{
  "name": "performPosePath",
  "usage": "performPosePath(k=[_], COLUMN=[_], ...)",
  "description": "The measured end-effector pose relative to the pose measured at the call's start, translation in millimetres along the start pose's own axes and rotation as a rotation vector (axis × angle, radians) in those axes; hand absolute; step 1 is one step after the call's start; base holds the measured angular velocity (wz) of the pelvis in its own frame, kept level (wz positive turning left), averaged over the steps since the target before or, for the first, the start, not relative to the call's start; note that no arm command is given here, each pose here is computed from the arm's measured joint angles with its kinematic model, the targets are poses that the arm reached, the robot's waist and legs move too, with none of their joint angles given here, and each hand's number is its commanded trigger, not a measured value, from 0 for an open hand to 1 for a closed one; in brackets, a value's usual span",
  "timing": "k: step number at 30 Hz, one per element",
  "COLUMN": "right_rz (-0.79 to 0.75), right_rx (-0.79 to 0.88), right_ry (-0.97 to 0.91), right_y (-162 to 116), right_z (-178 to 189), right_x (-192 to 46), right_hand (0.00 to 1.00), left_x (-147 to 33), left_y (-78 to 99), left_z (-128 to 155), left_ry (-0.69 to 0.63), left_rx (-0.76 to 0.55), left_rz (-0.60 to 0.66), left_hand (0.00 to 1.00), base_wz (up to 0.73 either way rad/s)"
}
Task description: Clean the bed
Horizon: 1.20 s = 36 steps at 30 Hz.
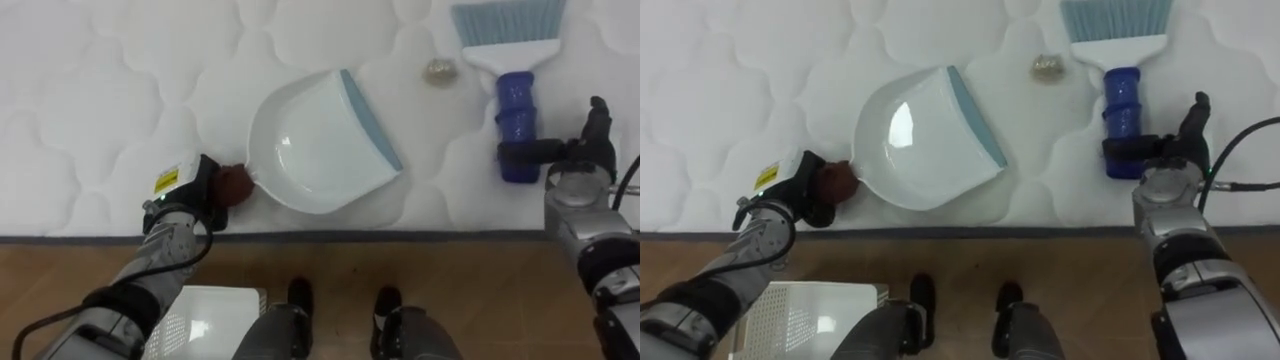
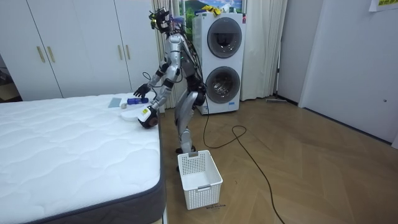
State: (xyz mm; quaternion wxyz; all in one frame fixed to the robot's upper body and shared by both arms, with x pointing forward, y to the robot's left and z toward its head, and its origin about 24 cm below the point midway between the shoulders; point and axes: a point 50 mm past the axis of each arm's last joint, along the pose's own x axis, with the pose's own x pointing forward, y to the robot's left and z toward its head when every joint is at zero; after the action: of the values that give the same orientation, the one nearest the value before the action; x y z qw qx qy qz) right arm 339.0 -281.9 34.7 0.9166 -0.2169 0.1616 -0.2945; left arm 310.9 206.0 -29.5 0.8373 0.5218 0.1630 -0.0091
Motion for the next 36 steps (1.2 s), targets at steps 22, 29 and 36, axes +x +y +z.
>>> performPosePath(k=[22,29,36], right_rz=[0.031,0.015,0.009], right_rx=[-0.102,-0.065,0.055], right_ry=[-0.054,-0.092,-0.052], right_y=[9,9,8], right_z=[13,32,34], right_x=[-1,2,3], right_hand=[0.0,0.0,0.0], left_x=[2.5,2.3,1.4], left_y=[-1.4,-1.7,-2.8], left_z=[9,9,9], left_ry=[-0.005,-0.004,-0.007], left_rx=[0.05,0.037,0.037], left_rz=[-0.042,-0.042,-0.044], left_hand=[1.0,1.0,1.0], base_wz=[0.02,0.02,0.0])
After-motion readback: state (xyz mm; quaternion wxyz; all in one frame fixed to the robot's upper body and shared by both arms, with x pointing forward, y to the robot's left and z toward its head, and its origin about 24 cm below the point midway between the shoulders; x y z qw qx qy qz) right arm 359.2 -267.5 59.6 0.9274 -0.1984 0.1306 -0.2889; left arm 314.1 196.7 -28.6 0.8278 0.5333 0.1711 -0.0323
